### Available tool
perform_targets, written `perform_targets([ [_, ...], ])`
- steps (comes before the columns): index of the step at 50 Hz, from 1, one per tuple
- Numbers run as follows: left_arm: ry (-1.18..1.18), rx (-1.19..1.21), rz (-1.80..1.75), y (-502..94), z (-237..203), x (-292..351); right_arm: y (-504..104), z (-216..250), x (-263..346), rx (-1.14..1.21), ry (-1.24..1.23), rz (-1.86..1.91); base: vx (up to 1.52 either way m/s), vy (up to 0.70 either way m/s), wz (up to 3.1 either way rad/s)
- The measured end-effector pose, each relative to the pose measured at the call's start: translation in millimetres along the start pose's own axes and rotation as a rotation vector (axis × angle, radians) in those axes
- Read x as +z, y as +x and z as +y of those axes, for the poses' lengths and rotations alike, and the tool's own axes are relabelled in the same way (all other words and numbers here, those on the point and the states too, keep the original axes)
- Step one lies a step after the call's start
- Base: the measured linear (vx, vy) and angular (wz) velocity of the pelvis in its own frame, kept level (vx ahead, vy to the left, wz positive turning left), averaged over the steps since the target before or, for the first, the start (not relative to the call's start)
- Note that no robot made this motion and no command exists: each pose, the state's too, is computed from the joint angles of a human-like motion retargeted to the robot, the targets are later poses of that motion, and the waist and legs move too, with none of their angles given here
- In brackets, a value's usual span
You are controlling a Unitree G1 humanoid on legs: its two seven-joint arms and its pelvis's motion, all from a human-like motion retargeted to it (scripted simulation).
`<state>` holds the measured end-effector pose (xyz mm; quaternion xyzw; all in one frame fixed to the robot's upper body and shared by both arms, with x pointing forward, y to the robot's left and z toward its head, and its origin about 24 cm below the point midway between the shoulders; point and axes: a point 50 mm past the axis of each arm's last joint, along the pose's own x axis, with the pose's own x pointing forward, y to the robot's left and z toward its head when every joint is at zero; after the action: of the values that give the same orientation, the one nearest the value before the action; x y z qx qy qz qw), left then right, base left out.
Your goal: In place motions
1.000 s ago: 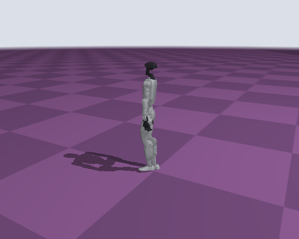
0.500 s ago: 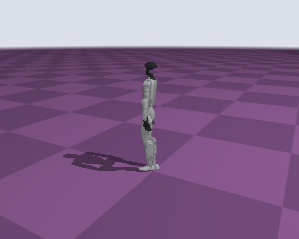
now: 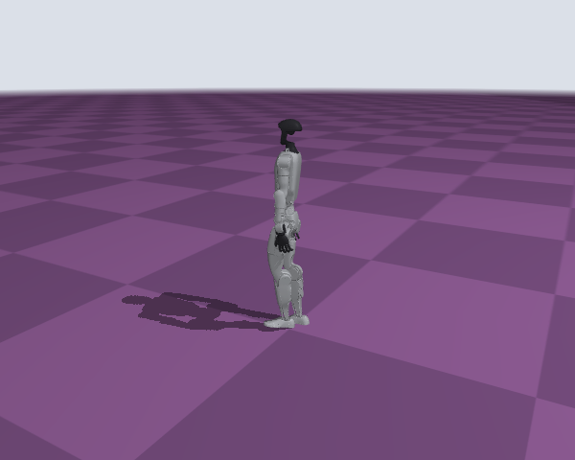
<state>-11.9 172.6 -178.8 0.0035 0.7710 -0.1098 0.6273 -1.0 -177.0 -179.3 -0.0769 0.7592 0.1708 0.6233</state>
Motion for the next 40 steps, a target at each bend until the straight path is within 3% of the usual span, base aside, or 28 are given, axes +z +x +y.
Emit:
perform_targets([
  [8, 0.024, 0.009, -0.012, -1.3, 0.7, 7.5, 0.9, 0.1, -10.7, 0.005, 0.063, 0.025, -0.21, -0.04, 0.83],
  [19, 0.01, 0.015, 0.031, -1.3, 2.6, -2.8, -2.2, -5.8, 8.8, -0.015, -0.029, -0.034, -0.12, -0.07, 1.66],
  [30, -0.051, 0.003, 0.053, 1.6, -4.6, -14.5, -9.0, -3.6, 48.1, -0.013, -0.087, -0.184, -0.01, 0.0, 0.21],
  [40, 0.002, 0.036, 0.036, -1.3, 2.3, -1.8, -6.2, -2.5, 37.2, -0.005, -0.096, -0.141, 0.0, 0.03, -0.71],
])
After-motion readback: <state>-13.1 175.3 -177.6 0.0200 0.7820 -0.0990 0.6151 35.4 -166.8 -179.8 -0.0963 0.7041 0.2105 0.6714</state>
